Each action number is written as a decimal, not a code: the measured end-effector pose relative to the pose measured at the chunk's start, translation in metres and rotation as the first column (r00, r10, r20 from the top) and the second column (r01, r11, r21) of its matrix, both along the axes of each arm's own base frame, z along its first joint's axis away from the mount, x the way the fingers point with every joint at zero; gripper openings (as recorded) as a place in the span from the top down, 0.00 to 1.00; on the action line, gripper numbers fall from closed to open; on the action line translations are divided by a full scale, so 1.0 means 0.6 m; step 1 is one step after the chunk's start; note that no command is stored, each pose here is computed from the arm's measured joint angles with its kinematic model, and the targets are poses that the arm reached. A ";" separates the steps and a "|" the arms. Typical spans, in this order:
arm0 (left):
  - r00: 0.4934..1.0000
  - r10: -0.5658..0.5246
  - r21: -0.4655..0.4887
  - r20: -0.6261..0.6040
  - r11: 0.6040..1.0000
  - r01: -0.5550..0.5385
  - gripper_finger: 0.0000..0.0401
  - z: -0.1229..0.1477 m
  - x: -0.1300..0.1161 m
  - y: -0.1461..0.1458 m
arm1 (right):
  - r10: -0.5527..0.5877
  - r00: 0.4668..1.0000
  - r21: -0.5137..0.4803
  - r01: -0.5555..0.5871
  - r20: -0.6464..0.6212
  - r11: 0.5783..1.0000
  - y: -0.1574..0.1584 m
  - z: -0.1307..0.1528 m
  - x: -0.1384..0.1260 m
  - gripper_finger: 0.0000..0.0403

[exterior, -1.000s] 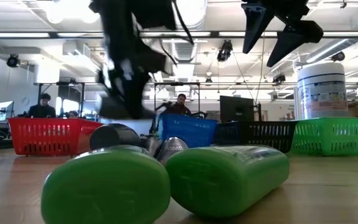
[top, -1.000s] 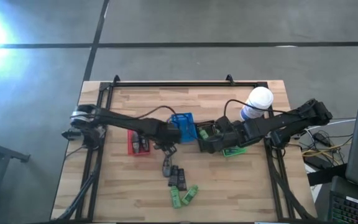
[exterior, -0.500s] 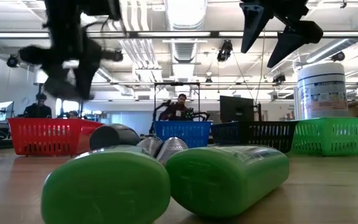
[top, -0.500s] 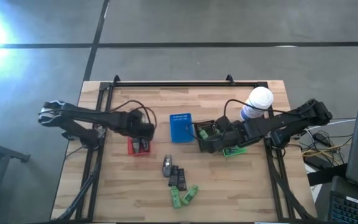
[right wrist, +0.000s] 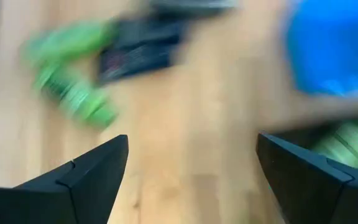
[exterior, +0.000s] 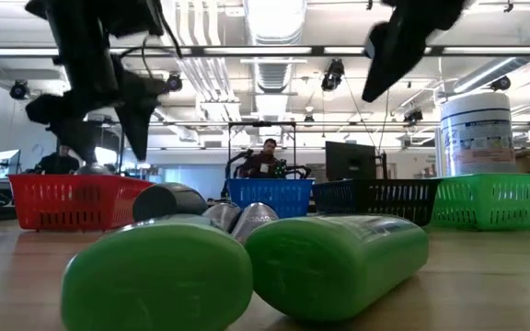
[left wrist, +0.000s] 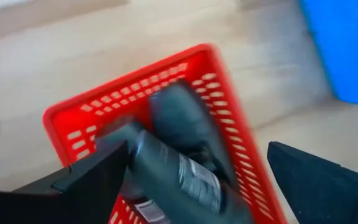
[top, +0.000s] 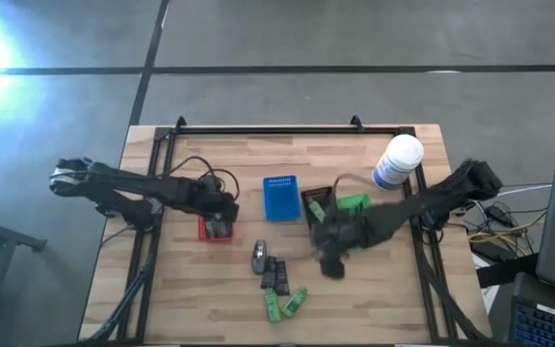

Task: Pick & Place Travel size toiletries
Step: Put the green shampoo into the black bin

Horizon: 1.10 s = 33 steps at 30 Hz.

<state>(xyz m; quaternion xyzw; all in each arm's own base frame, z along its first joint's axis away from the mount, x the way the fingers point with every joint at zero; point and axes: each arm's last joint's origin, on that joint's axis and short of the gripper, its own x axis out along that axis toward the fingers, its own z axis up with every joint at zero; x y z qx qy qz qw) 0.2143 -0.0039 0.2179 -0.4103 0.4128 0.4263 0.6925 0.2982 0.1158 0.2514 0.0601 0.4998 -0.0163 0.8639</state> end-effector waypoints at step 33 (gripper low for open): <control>0.878 -0.468 0.214 0.100 0.872 0.440 0.03 0.096 -0.061 -0.006 | 0.681 0.700 -0.025 -0.701 -0.216 0.713 0.191 -0.174 0.212 0.40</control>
